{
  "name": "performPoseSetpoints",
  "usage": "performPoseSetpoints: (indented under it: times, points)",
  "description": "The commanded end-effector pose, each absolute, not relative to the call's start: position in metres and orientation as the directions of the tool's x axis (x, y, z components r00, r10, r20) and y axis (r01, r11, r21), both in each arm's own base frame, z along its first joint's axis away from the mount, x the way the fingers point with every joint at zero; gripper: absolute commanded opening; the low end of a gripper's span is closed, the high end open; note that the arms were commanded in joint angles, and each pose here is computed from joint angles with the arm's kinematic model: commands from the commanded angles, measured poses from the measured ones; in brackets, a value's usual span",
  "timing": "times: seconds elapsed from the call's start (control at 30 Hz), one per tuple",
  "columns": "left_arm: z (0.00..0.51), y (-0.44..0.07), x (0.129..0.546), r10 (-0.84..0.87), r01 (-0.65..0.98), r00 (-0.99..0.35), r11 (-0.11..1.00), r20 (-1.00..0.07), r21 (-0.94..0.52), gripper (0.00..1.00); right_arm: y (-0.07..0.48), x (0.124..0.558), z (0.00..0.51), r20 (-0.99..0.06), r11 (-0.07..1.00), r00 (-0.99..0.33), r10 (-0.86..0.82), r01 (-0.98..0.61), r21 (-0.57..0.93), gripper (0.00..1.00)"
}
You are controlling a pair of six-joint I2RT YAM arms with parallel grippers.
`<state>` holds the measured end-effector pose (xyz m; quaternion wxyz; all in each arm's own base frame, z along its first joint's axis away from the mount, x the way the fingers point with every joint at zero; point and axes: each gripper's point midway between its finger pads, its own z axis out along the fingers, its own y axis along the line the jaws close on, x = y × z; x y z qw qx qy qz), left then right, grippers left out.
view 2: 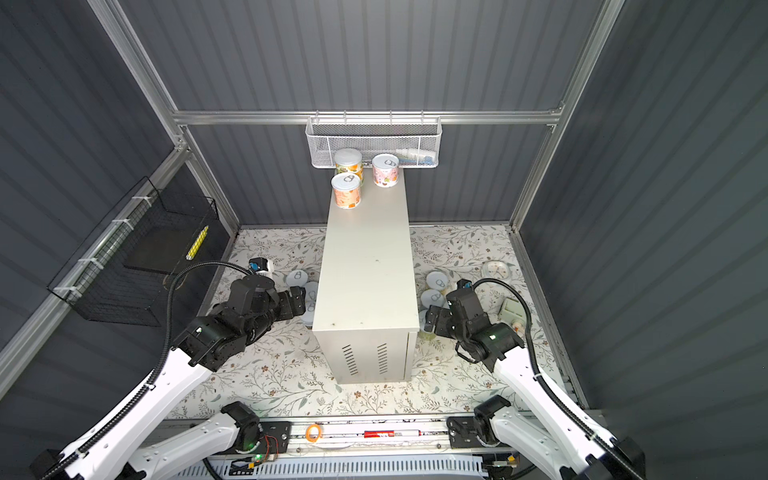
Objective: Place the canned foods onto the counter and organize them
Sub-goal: 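Withdraw the left gripper down to its cans while the right gripper lowers, then lower the right gripper around the green-labelled can nearest the robot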
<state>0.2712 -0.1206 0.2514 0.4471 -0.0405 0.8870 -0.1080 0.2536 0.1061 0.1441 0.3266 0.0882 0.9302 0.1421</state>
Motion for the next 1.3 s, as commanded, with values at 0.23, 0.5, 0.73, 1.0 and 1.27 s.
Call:
performPoseSetpoints:
  times: [0.23,0.5,0.73,1.0,1.27]
  points:
    - [0.241,-0.135,0.286,-0.144,0.057,-0.594,0.974,-0.791,-0.221,0.94,0.133,0.277,0.109,-0.521,0.911,-0.798,0.301,0.079,0.406,0.99]
    - [0.222,-0.140,0.298,-0.122,0.055,-0.600,0.980,-0.791,-0.194,0.94,0.135,0.289,0.074,-0.463,0.935,-0.844,0.272,0.118,0.334,0.99]
    - [0.211,-0.145,0.303,-0.112,0.063,-0.610,0.980,-0.785,-0.189,0.94,0.124,0.295,0.053,-0.463,0.941,-0.831,0.309,0.195,0.277,0.96]
    - [0.206,-0.148,0.306,-0.105,0.064,-0.616,0.981,-0.781,-0.183,0.94,0.110,0.300,0.042,-0.481,0.954,-0.825,0.298,0.236,0.187,0.93]
    - [0.203,-0.149,0.306,-0.108,0.065,-0.621,0.980,-0.776,-0.188,0.94,0.108,0.297,0.036,-0.474,0.956,-0.831,0.291,0.237,0.172,0.89]
